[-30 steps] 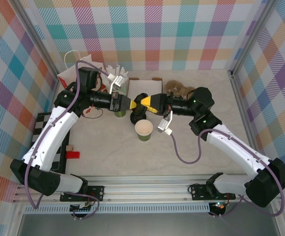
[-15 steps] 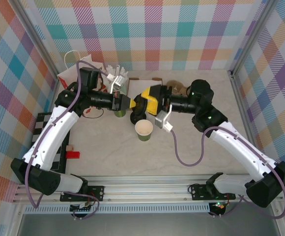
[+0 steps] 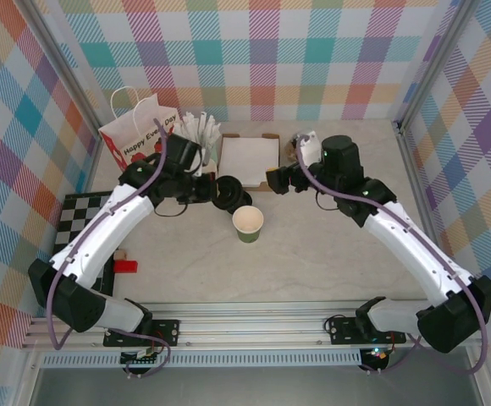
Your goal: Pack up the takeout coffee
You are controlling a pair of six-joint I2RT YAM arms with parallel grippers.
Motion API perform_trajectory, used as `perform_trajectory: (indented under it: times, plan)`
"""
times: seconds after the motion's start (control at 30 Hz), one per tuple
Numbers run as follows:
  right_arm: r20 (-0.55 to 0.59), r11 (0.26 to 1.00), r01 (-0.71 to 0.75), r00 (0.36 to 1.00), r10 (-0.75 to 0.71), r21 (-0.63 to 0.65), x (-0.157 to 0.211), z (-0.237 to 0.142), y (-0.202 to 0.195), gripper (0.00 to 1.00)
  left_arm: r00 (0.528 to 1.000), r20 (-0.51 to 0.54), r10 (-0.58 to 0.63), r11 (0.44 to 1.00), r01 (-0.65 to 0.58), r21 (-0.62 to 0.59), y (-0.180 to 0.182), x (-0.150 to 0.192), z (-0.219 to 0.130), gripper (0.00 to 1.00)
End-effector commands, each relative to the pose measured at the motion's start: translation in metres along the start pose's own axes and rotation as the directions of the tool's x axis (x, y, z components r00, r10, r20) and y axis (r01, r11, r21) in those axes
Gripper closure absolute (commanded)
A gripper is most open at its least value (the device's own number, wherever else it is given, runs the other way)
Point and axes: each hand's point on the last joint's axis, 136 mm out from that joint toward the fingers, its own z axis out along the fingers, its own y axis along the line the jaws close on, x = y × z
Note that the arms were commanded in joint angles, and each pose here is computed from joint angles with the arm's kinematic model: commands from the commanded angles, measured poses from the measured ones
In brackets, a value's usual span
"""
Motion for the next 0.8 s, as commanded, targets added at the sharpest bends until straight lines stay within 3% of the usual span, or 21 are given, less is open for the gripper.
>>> perform_trajectory:
  times: [0.0,0.07,0.23,0.77]
  plan:
    - [-0.138,0.793,-0.601,0.781,0.609,0.096,0.07,0.02,-0.022,0.0,0.997,-0.038,-0.06,0.985,0.053,-0.161,0.016,0.019,0.022,1.0]
    - [-0.209,0.733,-0.678,0.71,0.672,0.052,0.086,0.029,-0.014,0.0,0.995,-0.065,-0.07,0.987,0.06,-0.152,0.008,0.027,0.034,1.0]
    - [-0.333,0.697,-0.714,0.644,0.688,0.06,0.115,0.039,-0.004,0.0,0.988,-0.142,-0.054,0.991,0.036,-0.126,-0.01,0.039,0.061,1.0]
    - [-0.465,0.708,-0.706,0.621,0.632,0.02,0.143,0.05,0.008,0.1,0.976,-0.216,-0.036,0.989,0.004,-0.147,-0.016,0.043,0.09,1.0]
